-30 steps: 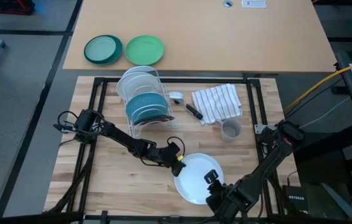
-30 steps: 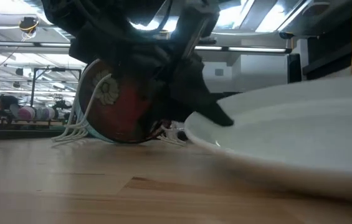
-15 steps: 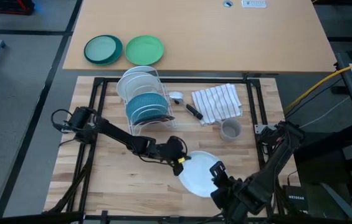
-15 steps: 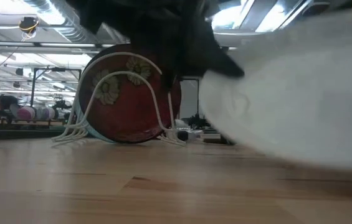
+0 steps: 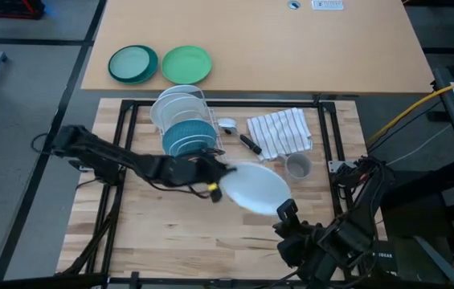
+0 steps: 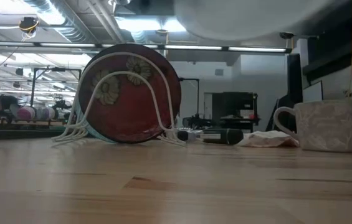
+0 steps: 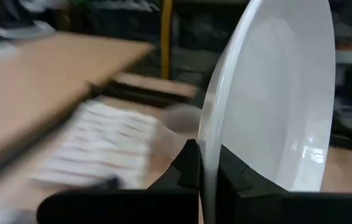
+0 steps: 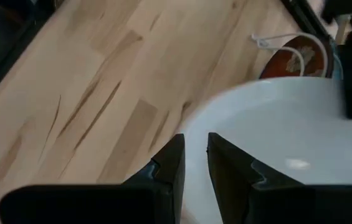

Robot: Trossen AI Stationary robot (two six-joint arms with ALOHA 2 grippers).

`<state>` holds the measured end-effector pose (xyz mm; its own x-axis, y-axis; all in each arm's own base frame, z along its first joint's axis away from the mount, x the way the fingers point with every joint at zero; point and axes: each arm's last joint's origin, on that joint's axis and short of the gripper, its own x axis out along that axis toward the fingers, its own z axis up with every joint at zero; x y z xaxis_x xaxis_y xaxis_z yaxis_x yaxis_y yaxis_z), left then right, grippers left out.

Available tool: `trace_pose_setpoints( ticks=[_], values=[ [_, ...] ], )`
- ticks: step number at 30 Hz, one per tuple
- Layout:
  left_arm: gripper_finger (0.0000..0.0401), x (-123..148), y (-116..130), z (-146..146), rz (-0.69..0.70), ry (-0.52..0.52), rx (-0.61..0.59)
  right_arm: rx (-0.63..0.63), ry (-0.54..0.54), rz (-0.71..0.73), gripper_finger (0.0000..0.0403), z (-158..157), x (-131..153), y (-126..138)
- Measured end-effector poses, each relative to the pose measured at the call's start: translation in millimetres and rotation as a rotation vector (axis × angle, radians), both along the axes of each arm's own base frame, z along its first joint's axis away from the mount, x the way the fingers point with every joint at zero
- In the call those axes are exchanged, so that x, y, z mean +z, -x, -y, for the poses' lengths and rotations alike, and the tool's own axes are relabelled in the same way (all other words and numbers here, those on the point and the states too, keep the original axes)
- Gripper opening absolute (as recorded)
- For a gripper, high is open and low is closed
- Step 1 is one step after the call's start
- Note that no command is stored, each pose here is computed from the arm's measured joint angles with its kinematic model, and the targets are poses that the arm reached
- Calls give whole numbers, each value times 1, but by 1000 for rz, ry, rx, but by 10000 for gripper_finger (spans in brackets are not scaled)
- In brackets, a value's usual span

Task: Sort dishes
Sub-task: Put the white plate in the dish rack

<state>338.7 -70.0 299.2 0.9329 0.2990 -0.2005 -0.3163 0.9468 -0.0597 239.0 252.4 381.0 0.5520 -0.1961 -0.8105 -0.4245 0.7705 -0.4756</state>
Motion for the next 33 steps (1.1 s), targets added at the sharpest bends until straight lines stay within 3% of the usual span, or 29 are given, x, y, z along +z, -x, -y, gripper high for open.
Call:
trace_pose_setpoints(
  ticks=[6,14,22,33],
  values=[
    [1,43,40,-21,9,-136,153,19,6,57,74,3,15,1],
    [1,84,82,-52,30,-294,408,41,103,115,74,5,18,-1],
    [0,97,102,-86,-67,-430,647,29,136,145,74,6,19,-1],
    [0,89,107,-128,-267,-535,779,40,161,152,74,6,19,-1]
  ],
)
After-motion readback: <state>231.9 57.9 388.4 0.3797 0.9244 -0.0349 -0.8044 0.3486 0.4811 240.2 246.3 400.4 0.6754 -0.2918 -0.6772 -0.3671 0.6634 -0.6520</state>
